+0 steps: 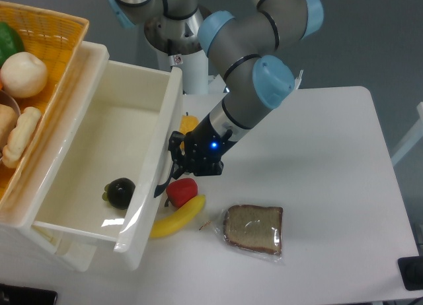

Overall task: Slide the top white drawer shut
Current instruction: 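Lower the gripper against the drawer front beside its black handle, then push the drawer front into the cabinet with the gripper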

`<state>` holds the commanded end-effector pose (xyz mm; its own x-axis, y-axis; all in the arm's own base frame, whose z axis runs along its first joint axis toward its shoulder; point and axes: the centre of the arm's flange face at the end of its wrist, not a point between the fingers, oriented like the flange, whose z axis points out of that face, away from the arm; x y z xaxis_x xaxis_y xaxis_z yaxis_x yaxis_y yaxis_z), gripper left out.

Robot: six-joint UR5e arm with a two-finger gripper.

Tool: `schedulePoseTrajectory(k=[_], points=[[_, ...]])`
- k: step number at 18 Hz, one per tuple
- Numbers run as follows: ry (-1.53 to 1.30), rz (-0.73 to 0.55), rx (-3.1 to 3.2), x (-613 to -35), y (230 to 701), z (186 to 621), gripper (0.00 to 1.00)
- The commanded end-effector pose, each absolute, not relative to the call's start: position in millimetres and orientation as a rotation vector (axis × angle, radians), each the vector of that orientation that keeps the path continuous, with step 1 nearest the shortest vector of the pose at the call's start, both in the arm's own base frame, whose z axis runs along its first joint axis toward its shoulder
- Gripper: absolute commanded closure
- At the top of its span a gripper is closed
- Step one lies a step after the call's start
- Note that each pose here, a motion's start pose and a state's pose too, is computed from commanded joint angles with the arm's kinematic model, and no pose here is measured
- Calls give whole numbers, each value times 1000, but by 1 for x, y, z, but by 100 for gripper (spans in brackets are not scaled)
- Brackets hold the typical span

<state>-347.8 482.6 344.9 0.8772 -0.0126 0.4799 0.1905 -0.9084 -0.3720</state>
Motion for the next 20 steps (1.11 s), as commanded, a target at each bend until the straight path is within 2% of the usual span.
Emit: schedulePoseTrajectory(k=[20], points=[[-88, -760, -2657, -282, 520, 349, 100]])
